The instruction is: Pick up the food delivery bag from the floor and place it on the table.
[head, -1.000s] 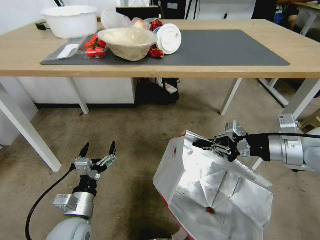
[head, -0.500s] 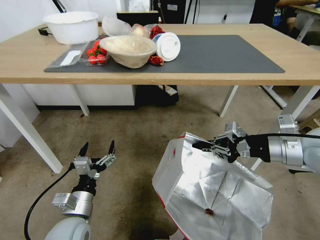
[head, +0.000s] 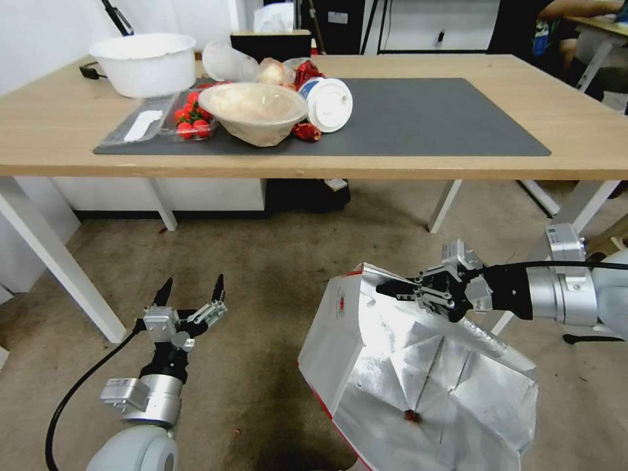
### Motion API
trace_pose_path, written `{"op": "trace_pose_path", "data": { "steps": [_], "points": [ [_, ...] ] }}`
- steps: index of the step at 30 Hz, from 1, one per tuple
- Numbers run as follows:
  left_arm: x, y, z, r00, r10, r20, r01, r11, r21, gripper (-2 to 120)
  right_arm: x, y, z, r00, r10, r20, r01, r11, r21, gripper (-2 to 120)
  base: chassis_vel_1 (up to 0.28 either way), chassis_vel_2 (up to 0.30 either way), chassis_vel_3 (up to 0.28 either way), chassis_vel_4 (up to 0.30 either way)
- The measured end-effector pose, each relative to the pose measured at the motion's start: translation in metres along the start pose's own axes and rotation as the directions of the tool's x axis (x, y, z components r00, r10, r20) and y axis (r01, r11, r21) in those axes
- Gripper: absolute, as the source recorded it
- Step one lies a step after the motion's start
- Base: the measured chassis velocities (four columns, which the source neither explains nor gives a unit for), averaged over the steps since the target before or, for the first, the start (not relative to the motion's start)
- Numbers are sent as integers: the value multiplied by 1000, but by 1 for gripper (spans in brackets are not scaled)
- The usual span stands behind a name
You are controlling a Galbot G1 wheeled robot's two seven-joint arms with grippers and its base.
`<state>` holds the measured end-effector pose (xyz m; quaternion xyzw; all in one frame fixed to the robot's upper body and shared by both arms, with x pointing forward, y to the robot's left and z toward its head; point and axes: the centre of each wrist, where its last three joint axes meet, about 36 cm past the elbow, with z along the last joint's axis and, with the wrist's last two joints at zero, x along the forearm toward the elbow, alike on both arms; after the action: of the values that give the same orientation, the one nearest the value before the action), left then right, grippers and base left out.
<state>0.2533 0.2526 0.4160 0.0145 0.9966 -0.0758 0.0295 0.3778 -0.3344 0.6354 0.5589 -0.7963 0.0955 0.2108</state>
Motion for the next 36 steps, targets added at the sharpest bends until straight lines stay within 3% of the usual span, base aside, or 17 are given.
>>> {"op": "trace_pose_path", "data": {
  "steps": [36],
  "points": [
    [0, 0, -5, 1000, 0, 10, 0, 1000, 0, 100, 2, -3, -3, 999, -32, 7, 32, 999, -3, 0, 0, 0, 0, 0]
  ]
}}
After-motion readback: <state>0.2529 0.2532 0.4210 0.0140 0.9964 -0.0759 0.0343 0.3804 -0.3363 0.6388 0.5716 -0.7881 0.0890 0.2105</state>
